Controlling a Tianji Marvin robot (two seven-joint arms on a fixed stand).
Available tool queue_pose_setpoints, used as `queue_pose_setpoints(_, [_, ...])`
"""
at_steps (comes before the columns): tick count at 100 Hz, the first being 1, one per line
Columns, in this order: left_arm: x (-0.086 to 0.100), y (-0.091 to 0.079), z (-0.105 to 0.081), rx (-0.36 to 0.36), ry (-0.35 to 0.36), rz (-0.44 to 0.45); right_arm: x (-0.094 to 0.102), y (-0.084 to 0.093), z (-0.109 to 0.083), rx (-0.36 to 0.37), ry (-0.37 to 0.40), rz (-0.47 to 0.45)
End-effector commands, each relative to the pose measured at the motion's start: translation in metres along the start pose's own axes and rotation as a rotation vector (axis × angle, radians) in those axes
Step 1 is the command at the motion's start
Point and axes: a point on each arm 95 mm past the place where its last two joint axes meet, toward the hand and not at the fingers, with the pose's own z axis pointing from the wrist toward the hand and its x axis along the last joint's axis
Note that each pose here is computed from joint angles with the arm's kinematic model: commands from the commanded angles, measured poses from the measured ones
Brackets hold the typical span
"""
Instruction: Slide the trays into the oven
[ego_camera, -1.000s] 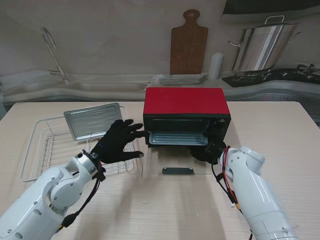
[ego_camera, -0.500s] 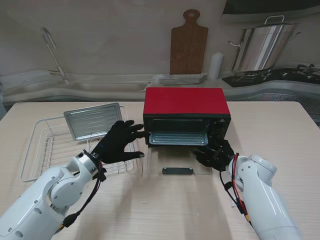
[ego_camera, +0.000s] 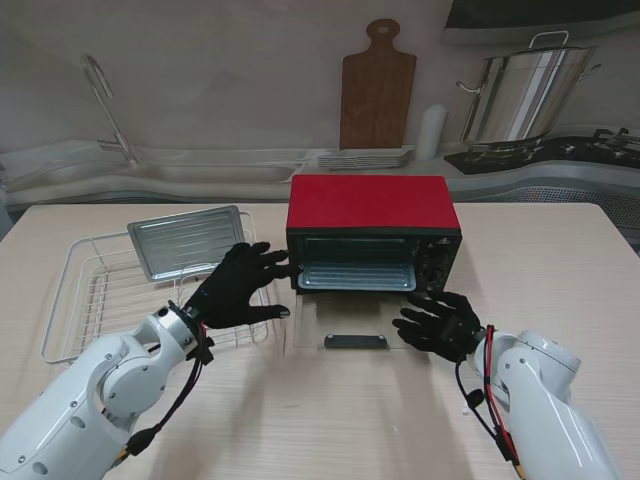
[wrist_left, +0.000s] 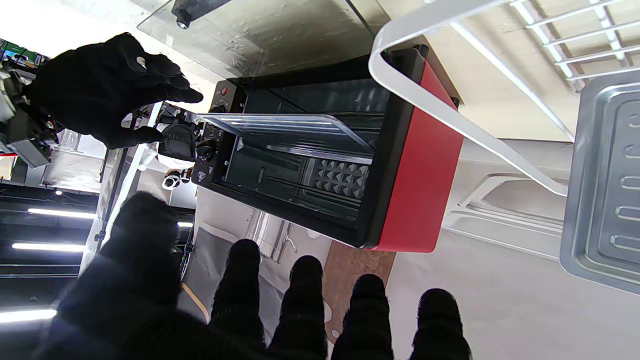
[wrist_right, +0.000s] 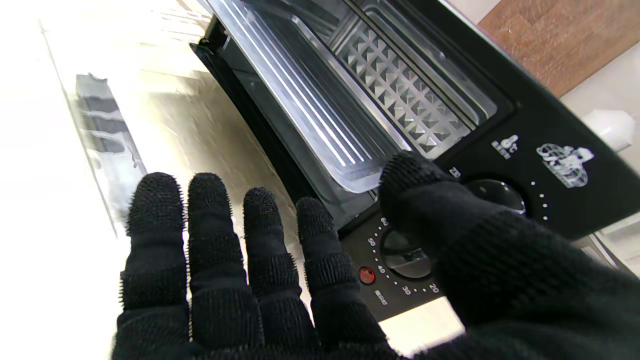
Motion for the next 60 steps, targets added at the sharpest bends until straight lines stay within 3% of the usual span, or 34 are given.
queue_pose_setpoints(1, [0.004,0.003,0.000,-0.012,0.009,-0.005,-0.009,-0.001,-0.005,0.030,-0.015,-0.005])
queue_pose_setpoints(15, [0.006,0.004,-0.002,-0.023,0.011,0.002,-0.017,-0.004,-0.016,0.074,-0.021,-0.050])
queue_pose_setpoints(34, [0.008,0.004,-0.003,-0.037,0.004,0.000,-0.029,-0.010,-0.032,0.130,0.020,-0.185])
queue_pose_setpoints(60, [0.010,0.003,-0.006,-0.026,0.000,0.005,-0.038,-0.029,-0.041,0.179,0.202,-0.514])
